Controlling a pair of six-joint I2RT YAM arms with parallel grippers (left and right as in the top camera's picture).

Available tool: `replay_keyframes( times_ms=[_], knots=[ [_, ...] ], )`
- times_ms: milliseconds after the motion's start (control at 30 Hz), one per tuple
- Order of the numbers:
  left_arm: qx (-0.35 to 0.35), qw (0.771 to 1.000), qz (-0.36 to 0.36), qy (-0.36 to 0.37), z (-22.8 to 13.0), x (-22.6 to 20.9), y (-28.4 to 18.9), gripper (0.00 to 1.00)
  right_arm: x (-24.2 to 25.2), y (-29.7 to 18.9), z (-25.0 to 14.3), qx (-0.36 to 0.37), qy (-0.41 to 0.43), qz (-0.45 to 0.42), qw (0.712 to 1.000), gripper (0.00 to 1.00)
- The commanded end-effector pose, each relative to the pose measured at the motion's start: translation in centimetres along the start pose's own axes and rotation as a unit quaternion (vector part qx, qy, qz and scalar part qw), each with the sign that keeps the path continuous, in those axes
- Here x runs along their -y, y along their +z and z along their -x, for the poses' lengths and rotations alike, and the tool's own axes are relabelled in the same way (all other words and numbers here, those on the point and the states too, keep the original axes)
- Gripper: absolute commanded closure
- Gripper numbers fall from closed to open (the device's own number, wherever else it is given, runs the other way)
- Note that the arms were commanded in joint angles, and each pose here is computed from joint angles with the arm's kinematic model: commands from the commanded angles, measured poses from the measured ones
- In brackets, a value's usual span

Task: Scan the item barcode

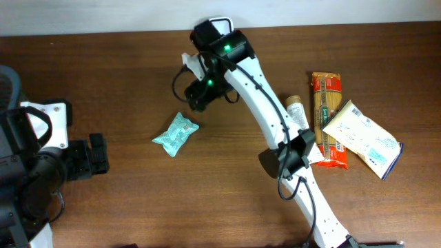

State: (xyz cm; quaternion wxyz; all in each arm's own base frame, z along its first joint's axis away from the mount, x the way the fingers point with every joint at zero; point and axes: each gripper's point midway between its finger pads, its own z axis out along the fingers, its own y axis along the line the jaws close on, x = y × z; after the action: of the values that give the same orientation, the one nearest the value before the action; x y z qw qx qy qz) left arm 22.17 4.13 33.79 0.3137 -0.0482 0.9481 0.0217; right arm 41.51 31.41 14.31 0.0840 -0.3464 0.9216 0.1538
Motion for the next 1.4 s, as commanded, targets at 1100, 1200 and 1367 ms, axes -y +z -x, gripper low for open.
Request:
replay_keyframes(
  times_ms=[1100, 1200, 1367],
  knots=[
    [0.004, 1.000, 0.005, 0.007, 0.1, -0.2, -0.2, 0.01, -7.6, 6.6, 3.0, 0.028, 0.057, 0.053, 0.997, 0.55],
    [0.004, 1.000, 0.005, 0.007, 0.1, -0.2, -0.2, 0.01, -10.0, 9.6, 2.9, 0.024, 0.039, 0.073, 0.996, 0.54],
    [0.004, 1.000, 0.005, 0.007, 0.1, -0.2, -0.2, 0.01, -15.6, 14.5, 0.6, -0.001, -0.005, 0.091, 0.996, 0.41]
  ],
)
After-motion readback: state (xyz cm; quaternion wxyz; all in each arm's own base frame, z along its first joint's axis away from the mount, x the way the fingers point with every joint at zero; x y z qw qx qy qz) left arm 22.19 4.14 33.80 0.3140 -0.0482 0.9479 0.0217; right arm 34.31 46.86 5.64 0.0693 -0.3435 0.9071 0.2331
